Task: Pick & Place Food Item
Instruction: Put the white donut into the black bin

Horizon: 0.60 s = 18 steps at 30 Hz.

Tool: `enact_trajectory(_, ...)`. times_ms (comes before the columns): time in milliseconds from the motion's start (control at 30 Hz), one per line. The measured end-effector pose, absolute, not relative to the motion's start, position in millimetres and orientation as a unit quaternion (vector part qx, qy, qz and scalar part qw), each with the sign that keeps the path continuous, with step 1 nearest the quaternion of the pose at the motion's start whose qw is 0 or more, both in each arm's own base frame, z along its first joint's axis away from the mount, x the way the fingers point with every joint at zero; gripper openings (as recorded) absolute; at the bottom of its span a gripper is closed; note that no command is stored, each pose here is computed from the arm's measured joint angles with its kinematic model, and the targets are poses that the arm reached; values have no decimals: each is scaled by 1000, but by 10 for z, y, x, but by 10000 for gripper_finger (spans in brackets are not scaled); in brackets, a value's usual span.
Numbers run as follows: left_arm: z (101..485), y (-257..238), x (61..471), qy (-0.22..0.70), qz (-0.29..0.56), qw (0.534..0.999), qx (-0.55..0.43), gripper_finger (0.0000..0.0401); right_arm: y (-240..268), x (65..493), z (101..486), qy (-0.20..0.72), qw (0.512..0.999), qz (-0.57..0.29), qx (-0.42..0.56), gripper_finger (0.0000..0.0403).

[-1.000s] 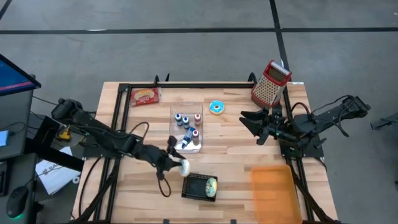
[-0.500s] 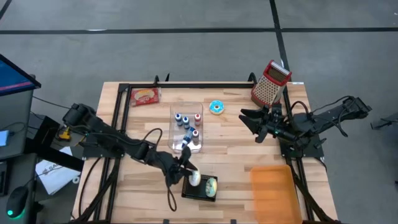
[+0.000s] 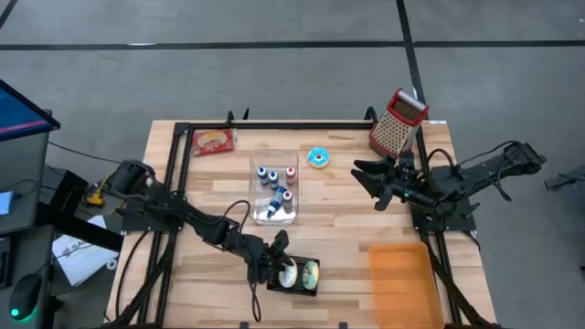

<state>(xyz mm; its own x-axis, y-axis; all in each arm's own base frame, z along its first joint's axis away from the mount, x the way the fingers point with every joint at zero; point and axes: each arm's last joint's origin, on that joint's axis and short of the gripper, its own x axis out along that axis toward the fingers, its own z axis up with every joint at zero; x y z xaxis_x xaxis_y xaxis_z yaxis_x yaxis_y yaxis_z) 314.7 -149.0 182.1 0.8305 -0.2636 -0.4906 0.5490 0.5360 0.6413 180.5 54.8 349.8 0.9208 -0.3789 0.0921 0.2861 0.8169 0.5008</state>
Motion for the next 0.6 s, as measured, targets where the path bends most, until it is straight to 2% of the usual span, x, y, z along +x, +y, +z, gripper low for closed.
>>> enact_trajectory(600,1505,-1528,3281,167,-237,855,429,103,548,1805,3498,-94,948,-175,247,193)
